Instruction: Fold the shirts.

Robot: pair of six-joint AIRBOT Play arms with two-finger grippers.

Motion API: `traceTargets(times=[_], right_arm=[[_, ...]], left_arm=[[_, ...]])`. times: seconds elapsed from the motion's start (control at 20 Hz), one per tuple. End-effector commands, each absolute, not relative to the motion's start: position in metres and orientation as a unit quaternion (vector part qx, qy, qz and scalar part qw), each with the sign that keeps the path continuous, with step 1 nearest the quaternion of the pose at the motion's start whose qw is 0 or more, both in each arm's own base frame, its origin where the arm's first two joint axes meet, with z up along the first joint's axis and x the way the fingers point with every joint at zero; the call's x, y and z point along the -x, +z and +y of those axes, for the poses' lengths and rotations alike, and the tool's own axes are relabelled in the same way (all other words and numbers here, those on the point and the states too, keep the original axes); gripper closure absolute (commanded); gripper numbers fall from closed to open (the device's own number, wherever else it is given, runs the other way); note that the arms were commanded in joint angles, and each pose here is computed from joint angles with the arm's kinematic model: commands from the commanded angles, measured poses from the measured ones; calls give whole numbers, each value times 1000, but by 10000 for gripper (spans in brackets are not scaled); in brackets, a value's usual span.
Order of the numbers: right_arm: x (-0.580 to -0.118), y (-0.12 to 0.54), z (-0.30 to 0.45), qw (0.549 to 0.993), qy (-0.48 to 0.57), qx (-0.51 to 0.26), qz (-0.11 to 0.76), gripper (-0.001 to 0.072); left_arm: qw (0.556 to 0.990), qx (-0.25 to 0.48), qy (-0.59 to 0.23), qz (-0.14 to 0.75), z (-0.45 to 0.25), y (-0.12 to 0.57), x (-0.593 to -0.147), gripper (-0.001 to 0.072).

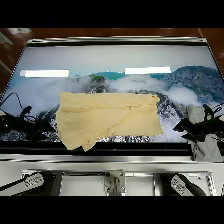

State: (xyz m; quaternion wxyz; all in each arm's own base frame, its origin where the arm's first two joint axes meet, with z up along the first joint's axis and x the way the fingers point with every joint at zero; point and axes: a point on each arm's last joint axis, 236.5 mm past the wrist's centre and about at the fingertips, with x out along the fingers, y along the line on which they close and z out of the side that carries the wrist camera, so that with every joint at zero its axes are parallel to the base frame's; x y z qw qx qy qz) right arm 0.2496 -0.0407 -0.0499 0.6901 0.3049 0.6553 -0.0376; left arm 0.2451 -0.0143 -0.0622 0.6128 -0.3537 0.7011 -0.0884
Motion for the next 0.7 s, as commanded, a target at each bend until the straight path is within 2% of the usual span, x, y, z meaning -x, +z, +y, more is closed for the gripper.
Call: traceTargets(times=[0.0,0.2,0.5,0.55,0.6,0.65], right_arm=[[-253,-48,-13,686,15,-354,636,67],[-254,-49,-15,689,12,-352,634,67],[-255,-49,-15,689,12,-353,633,67],[-254,-49,-15,688,12,-353,634,67],[-254,-49,-15,688,12,-353,634,67],[-254,-49,-15,688,12,-353,634,67]], left_arm=[[619,382,-84,681,-28,-88,-235,14],[640,374,-68,668,-24,-98,-249,17],[628,333,-100,696,-61,-117,-249,17],[625,327,-104,701,-65,-120,-248,61],[626,324,-104,702,-67,-122,-248,349],[627,327,-104,699,-67,-121,-250,605]])
